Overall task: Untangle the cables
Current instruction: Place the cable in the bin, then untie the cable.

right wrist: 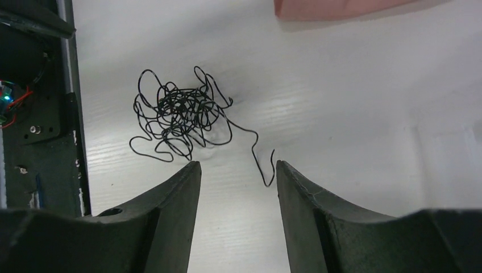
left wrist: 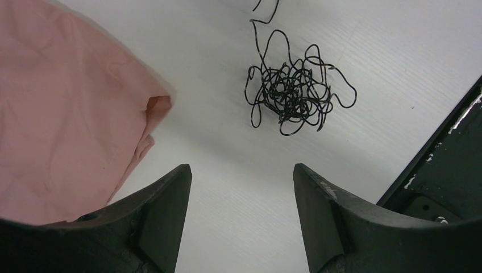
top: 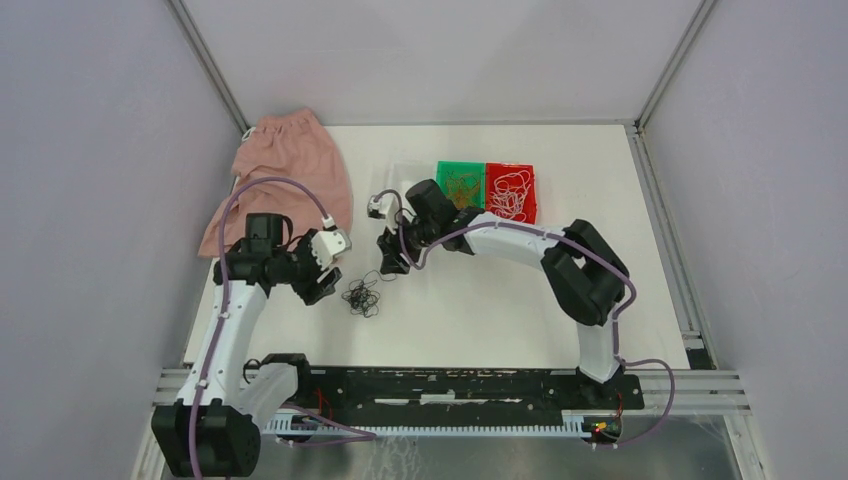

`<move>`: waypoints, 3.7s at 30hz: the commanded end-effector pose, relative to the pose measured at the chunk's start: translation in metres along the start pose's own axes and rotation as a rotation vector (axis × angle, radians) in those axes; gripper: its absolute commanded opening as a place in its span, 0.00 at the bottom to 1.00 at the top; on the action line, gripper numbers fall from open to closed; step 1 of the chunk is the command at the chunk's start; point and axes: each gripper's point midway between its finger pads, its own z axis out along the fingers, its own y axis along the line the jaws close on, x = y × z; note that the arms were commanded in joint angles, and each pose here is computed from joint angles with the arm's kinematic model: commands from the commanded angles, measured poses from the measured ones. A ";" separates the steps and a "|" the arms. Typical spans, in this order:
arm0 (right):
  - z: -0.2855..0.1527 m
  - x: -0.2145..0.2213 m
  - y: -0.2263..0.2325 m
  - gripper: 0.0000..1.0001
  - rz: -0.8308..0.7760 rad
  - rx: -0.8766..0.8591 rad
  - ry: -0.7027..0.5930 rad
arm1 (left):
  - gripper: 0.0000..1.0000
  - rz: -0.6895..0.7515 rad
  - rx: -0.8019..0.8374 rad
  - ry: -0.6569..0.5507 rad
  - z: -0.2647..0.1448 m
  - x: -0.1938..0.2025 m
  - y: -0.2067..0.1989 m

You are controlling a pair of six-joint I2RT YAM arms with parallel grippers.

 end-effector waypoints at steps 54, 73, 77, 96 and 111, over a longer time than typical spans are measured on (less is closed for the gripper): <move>0.060 -0.028 0.012 0.63 -0.654 -0.170 0.000 | 0.75 0.301 0.017 -0.273 -0.052 -0.053 -0.046; 0.090 -0.031 0.005 0.22 -0.630 -0.133 -0.023 | 0.76 0.325 -0.006 -0.289 -0.055 -0.059 -0.042; 0.082 -0.035 0.006 0.05 -0.648 -0.112 -0.038 | 0.76 0.309 -0.030 -0.321 -0.060 -0.067 -0.040; -0.053 -0.133 0.091 0.00 -0.469 -0.070 -0.386 | 0.73 0.241 -0.108 -0.538 -0.085 -0.116 -0.033; -0.136 -0.208 0.153 0.00 -0.526 -0.045 -0.642 | 0.70 0.074 0.126 -0.683 -0.093 -0.139 -0.070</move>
